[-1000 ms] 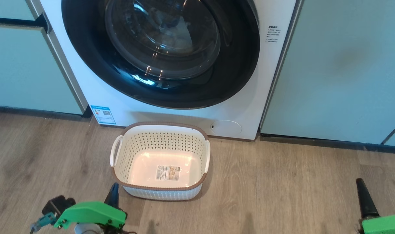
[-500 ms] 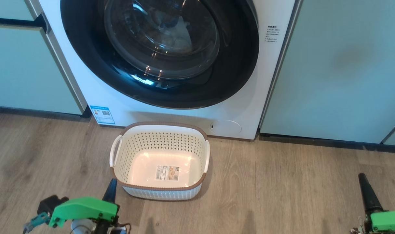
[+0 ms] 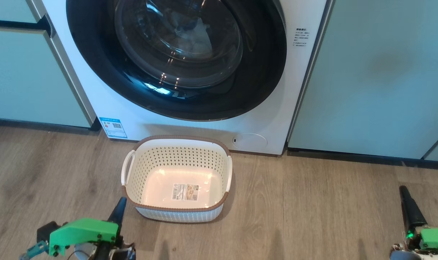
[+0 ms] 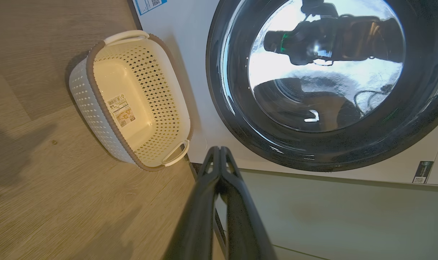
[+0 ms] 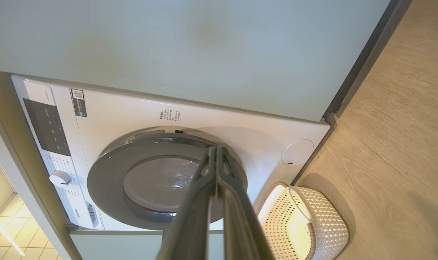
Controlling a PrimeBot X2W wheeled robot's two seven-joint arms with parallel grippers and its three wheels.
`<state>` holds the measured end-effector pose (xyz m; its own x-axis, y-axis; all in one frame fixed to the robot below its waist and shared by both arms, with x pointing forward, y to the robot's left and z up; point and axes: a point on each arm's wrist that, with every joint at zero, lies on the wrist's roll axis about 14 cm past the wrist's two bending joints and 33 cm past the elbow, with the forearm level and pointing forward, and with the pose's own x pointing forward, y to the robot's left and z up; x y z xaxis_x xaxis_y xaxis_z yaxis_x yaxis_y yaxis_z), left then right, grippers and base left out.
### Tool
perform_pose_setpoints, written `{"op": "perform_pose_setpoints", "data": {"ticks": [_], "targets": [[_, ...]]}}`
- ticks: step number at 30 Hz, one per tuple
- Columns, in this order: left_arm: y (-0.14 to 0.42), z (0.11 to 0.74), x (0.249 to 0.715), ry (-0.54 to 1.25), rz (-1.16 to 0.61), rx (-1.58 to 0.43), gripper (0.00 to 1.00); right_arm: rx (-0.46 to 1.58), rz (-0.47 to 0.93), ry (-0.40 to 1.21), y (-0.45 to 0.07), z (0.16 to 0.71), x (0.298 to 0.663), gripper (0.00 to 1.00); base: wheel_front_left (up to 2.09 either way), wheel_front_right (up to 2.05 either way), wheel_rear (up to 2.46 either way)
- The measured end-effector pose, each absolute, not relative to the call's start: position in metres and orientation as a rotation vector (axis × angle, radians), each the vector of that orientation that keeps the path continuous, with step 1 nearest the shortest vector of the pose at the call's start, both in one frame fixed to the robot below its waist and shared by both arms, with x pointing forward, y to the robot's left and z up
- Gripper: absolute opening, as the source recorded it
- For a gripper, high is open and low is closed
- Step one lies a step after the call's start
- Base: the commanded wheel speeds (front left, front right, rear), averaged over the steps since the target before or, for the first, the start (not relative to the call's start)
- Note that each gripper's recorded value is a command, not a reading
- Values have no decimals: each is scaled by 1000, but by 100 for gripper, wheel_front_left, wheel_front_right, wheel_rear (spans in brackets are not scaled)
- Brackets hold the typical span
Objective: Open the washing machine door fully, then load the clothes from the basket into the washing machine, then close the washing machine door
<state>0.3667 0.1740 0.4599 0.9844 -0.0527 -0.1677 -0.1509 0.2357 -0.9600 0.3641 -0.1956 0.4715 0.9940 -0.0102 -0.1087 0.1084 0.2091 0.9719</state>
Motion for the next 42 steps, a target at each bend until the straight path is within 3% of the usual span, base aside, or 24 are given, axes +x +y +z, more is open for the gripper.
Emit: {"op": "perform_pose_setpoints", "data": {"ticks": [21, 42], "targets": [[187, 474, 374, 103, 58, -1571, 0, 1585, -90, 48, -202, 477, 372, 0, 0, 0, 0], [187, 474, 374, 103, 57, -1575, 0, 1587, -90, 49, -204, 477, 372, 0, 0, 0, 0]]}}
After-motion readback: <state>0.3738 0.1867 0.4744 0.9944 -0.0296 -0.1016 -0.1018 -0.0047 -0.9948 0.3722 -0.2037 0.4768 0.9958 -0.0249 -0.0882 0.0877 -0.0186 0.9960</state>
